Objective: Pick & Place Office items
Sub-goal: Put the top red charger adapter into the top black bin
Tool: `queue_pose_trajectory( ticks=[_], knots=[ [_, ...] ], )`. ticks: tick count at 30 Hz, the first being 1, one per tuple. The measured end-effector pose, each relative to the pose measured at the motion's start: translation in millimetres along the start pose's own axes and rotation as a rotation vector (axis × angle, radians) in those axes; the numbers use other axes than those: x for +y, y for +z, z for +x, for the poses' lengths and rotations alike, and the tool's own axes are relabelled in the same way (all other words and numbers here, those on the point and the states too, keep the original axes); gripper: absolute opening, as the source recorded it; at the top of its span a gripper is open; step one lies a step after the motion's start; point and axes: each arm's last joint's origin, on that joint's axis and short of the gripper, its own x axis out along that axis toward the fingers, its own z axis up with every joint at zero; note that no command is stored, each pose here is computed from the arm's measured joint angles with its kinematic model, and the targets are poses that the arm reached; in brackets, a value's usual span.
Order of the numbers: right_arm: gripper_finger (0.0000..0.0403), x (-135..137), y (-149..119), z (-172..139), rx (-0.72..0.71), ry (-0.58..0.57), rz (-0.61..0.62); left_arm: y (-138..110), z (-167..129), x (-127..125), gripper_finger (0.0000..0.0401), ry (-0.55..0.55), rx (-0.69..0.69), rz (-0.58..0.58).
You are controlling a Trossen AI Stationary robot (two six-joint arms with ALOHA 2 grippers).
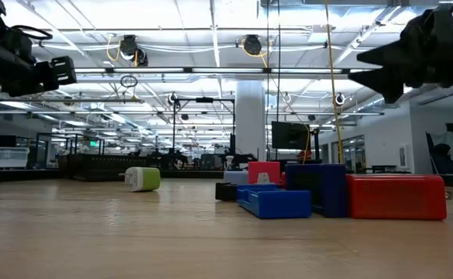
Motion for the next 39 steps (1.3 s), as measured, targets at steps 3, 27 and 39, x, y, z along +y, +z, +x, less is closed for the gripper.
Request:
queue_pose_trajectory(
  ticks=[3, 27, 39],
  knots=[
    [0.0263, 0.8, 4.8, -0.1, -0.049, 0.008, 0.008, 0.0, 0.0, 0.0, 0.0132, 0.001, 0.0, 0.0],
    [0.0263, 62.3, -38.1, 15.8, 0.336, 0.201, 0.291, -0.1, 0.0, 0.0, 0.0132, 0.0, 0.0, 0.001],
    [0.0303, 127.7, -65.7, 102.8, 0.552, -0.093, -0.12, 0.0, 0.0, 0.0, 0.0132, 0.0, 0.0, 0.0]
  ],
)
